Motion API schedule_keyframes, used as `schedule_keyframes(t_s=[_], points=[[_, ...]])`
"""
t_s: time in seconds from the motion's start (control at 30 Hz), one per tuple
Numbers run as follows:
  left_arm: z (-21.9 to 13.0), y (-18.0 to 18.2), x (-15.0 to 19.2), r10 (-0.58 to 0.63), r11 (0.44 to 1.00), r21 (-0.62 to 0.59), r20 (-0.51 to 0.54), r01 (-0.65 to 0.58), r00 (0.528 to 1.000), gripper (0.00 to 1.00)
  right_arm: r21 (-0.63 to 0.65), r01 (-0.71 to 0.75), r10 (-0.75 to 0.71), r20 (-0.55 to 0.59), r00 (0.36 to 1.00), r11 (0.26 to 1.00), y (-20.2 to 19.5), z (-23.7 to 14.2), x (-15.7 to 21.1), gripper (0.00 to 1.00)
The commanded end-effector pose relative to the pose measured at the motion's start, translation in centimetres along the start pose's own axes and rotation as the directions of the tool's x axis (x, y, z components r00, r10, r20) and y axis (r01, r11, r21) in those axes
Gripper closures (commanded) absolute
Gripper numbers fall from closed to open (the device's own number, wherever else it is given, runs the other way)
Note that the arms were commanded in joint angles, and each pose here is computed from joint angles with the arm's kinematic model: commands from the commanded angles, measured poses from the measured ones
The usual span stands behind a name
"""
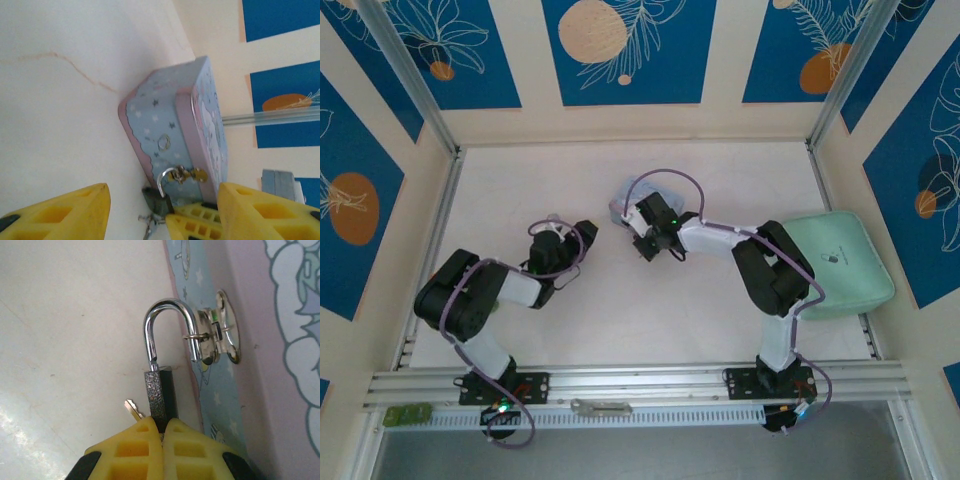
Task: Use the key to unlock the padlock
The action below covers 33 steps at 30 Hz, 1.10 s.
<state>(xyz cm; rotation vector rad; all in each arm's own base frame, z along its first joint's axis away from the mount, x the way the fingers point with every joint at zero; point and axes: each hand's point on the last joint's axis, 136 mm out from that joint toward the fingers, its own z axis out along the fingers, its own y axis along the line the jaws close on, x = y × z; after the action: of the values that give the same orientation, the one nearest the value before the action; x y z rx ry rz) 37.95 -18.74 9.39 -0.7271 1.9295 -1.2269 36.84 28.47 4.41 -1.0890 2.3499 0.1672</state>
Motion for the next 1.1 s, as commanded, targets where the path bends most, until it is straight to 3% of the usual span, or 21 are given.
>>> schedule_keyframes(t_s=[0.0, 0.17, 0.5, 0.67, 0.87, 1.07], points=[[1.1, -2.3, -1.3, 0.037, 0.996, 0.084, -0.006, -0.036, 0.999, 0.42, -0.115, -0.023, 0.023, 0.000, 1.000, 0.993, 1.0, -0.6, -0.4, 1.00], [2.0, -3.8, -1.3, 0.045, 0.991, 0.128, -0.032, -0.040, 0.998, 0.42, -0.136, -0.056, 0.057, 0.009, 0.998, 0.989, 0.4, -0.3, -1.5, 1.00], [0.4, -2.3, -0.5, 0.010, 0.994, 0.113, -0.039, -0.006, 0.999, 0.43, -0.249, -0.107, 0.104, -0.028, 0.994, 0.963, 1.1, 0.3, -2.6, 1.00], [0.0, -2.2, -0.4, 0.010, 0.994, 0.112, -0.035, -0.006, 0.999, 0.43, -0.269, -0.100, 0.105, 0.006, 0.994, 0.958, 1.3, -0.1, -3.4, 1.00], [-0.7, -2.5, -1.2, 0.044, 0.994, 0.104, -0.007, -0.043, 0.999, 0.43, -0.311, -0.082, 0.094, 0.026, 0.995, 0.947, 3.1, -2.0, -3.9, 1.00], [-2.3, -2.3, -2.8, 0.123, 0.992, 0.020, 0.037, -0.124, 0.992, 0.42, -0.369, -0.145, 0.140, -0.040, 0.989, 0.918, 7.0, -4.2, -1.3, 1.00]])
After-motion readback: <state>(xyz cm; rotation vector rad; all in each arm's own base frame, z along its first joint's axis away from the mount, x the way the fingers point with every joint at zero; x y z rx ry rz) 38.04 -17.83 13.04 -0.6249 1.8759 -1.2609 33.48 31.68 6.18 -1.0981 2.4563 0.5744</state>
